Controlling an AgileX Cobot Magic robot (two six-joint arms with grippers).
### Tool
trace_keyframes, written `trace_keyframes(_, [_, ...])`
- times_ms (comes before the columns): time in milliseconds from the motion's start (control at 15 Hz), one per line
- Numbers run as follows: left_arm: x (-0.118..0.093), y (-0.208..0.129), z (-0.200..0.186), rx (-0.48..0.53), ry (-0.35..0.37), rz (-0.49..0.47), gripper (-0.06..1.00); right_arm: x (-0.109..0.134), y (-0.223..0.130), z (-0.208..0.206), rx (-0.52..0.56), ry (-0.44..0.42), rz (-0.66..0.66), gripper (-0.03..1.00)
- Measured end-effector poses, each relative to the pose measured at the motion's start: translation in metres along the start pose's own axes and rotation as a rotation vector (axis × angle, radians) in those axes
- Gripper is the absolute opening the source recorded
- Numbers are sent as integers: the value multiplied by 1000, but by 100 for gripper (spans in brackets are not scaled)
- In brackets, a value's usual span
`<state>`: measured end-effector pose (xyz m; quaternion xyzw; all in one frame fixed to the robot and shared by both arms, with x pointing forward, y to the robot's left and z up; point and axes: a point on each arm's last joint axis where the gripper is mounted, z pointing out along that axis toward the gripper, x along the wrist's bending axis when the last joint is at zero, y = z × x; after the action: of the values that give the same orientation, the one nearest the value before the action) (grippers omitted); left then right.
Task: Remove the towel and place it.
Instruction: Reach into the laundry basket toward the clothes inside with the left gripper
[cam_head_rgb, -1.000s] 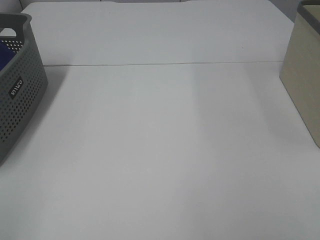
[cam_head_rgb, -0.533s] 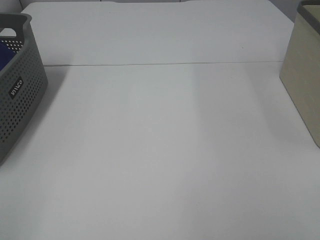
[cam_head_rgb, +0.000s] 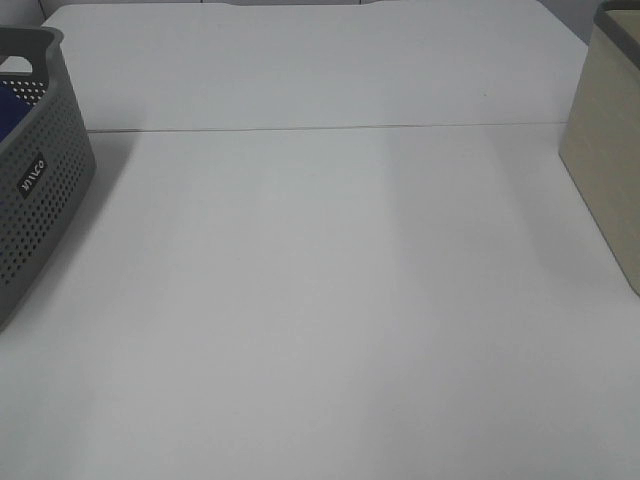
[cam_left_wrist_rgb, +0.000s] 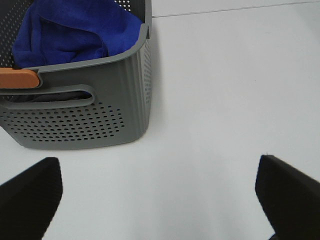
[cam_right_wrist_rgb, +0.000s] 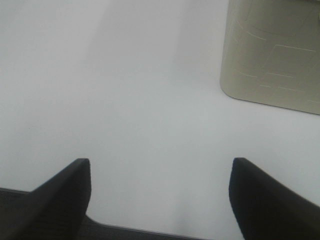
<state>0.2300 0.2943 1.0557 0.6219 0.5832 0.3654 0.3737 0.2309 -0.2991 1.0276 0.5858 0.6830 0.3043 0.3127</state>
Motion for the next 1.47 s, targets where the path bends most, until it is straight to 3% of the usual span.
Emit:
trace_keyframes(333, [0,0,0,0,0,-3,98,0,0,0,0,0,0,76])
trace_keyframes(533, [0,0,0,0,4,-67,98,0,0,0,0,0,0,76])
trace_keyframes(1467, [1,0,0,1,11,-50,98,0,0,0,0,0,0,76])
